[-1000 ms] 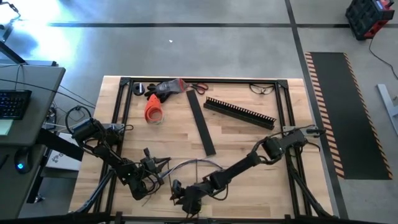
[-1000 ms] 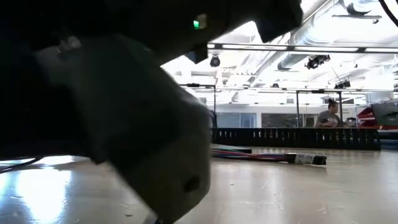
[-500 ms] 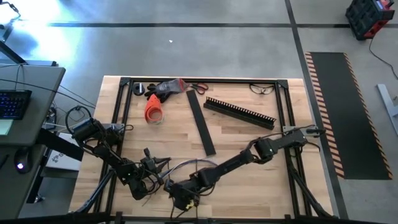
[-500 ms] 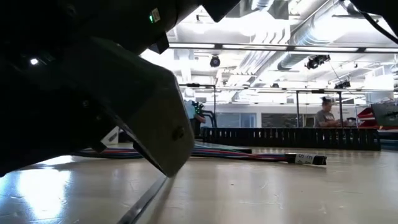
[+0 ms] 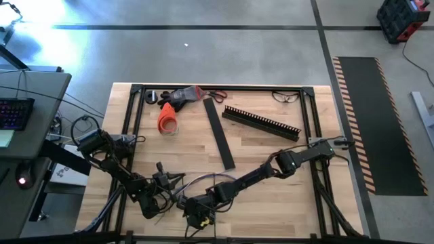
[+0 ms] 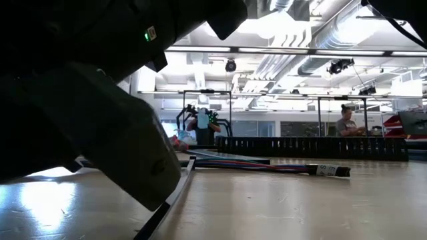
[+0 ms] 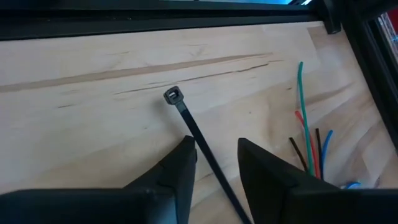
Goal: Ziptie cables
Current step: Wrap the black zip tie on the cables
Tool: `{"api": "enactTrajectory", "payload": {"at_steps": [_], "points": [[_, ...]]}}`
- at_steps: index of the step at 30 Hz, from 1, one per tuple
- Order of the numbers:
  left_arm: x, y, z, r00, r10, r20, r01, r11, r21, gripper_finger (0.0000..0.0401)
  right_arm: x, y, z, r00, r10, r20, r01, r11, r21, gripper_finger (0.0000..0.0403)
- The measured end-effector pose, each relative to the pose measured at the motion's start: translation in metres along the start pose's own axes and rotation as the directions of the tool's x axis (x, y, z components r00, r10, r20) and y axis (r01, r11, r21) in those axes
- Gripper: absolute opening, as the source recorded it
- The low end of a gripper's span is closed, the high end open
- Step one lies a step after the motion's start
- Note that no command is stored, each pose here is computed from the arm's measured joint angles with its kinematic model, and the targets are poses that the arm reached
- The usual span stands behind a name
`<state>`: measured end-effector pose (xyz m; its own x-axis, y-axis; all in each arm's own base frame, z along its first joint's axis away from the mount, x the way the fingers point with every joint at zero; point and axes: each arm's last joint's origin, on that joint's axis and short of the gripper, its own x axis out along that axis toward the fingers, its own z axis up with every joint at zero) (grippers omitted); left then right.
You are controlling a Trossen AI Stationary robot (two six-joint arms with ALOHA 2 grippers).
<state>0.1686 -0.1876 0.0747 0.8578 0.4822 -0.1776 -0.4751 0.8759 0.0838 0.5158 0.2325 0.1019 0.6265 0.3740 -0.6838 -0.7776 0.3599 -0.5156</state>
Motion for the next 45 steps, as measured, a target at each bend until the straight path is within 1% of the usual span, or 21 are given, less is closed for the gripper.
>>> {"api": "enactTrajectory", "payload": {"at_steps": [3,7,9,11,14,17,21,24,27,29,32,35,41,43,45], "points": [[0.000,0.000,0.000,1.000,0.001,-0.001,-0.001,1.000,0.005,0.0000,0.001,0.000,-0.002,1.000,0.016,0.014,-0.016,1.000,0.021,0.0079],[0.000,0.001,0.000,1.000,0.007,0.004,-0.007,1.000,-0.003,0.0000,0.007,0.003,-0.005,0.999,0.018,0.034,-0.019,0.999,0.042,0.0026],[0.001,0.001,0.000,1.000,0.008,0.005,-0.008,1.000,-0.004,0.0000,0.009,0.003,-0.006,0.999,0.008,0.039,-0.011,0.997,0.078,0.0007],[0.001,0.001,0.000,1.000,0.007,0.003,-0.007,1.000,-0.002,0.0000,0.011,0.005,-0.003,0.999,-0.013,0.043,0.006,0.988,0.151,0.0005],[0.001,0.001,0.000,1.000,0.006,0.002,-0.006,1.000,0.004,0.0000,0.012,0.006,0.003,0.997,-0.051,0.051,0.034,0.958,0.285,0.0001],[0.001,0.001,0.000,1.000,0.006,0.002,-0.006,1.000,0.005,0.0000,0.008,0.008,0.010,0.997,-0.081,0.014,0.070,0.929,0.363,0.0000],[0.000,0.000,0.000,1.000,0.003,0.003,-0.003,1.000,-0.002,0.0000,0.003,0.012,0.018,0.994,-0.101,-0.032,0.104,0.875,0.473,0.0000],[-0.001,0.000,0.000,1.000,-0.006,0.000,0.006,1.000,0.000,0.0000,0.000,0.015,0.027,0.984,-0.156,-0.085,0.177,0.837,0.517,0.0000],[-0.005,-0.001,-0.001,1.000,-0.019,0.002,0.019,1.000,0.011,0.0000,-0.004,0.019,0.037,0.959,-0.237,-0.153,0.282,0.793,0.541,0.0000],[-0.007,-0.002,-0.001,1.000,-0.029,0.004,0.029,0.999,0.015,0.0000,-0.006,0.023,0.044,0.941,-0.283,-0.186,0.338,0.754,0.564,0.0000],[-0.010,-0.004,0.000,0.999,-0.045,0.009,0.045,0.999,0.020,0.0000,-0.010,0.029,0.053,0.905,-0.350,-0.241,0.422,0.677,0.602,0.0000],[-0.011,-0.006,0.001,0.998,-0.055,0.013,0.054,0.998,0.032,0.0000,-0.011,0.035,0.060,0.867,-0.405,-0.290,0.493,0.611,0.620,0.0000],[-0.011,-0.010,0.004,0.998,-0.065,0.020,0.064,0.997,0.045,0.0000,-0.014,0.047,0.070,0.786,-0.488,-0.381,0.605,0.475,0.639,0.0000],[-0.011,-0.012,0.006,0.997,-0.071,0.020,0.070,0.996,0.060,0.0000,-0.016,0.053,0.071,0.757,-0.498,-0.422,0.639,0.434,0.635,0.0000],[-0.012,-0.015,0.008,0.997,-0.078,0.018,0.076,0.994,0.077,0.0000,-0.021,0.058,0.072,0.740,-0.482,-0.470,0.663,0.400,0.633,0.0000]]}}
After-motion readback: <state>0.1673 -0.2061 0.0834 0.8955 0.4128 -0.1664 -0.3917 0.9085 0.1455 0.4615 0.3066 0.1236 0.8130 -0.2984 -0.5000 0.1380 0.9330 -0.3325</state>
